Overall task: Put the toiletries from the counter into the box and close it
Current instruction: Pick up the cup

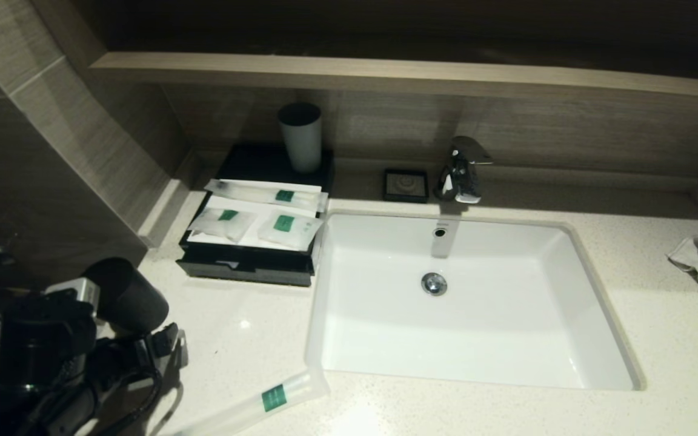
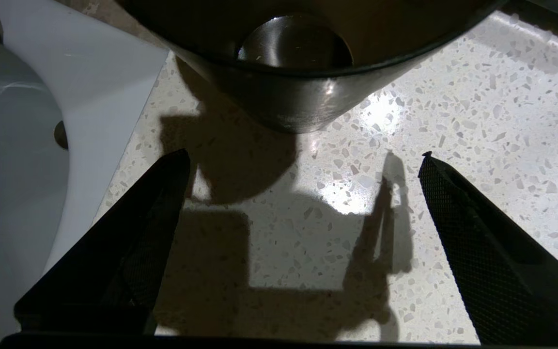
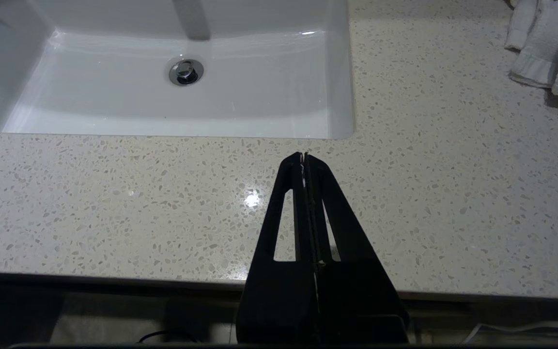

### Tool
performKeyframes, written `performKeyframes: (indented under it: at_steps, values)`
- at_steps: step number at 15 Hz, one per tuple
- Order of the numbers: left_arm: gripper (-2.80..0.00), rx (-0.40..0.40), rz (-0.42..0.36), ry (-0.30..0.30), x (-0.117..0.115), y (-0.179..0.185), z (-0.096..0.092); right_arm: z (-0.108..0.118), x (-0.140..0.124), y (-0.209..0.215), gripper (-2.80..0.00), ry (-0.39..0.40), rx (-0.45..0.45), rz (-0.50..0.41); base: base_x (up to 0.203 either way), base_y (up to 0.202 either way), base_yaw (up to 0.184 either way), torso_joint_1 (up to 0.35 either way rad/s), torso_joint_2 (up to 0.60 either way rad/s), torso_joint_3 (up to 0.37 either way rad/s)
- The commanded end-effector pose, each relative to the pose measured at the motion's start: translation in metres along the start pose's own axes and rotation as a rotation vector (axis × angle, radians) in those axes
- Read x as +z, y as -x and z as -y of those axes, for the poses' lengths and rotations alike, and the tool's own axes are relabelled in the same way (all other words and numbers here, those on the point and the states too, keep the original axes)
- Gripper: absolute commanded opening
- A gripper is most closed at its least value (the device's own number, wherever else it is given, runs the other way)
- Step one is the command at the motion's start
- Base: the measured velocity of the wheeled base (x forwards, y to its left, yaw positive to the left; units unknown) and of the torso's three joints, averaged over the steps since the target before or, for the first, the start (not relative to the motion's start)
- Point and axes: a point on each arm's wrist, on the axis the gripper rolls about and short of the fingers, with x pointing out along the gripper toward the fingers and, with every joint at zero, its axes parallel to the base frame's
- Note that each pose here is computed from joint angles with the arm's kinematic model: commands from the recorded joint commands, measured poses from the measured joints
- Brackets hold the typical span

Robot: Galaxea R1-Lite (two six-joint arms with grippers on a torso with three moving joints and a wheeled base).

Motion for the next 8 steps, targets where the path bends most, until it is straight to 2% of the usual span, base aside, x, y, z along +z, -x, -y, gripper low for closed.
performKeyframes:
  at_steps: [1,8]
  values:
    - [0.0,0.009,0.002,-0.004,-0.0003,-0.0036,0.0001,0.0,0.0,0.0,-2.8,0.0,0.0,0.0,0.0,0.0,0.0,0.0,0.0,0.0]
    - [0.0,0.009,0.025,0.006,0.0014,-0.0073,0.0013,0.0,0.0,0.0,-2.8,0.0,0.0,0.0,0.0,0.0,0.0,0.0,0.0,0.0]
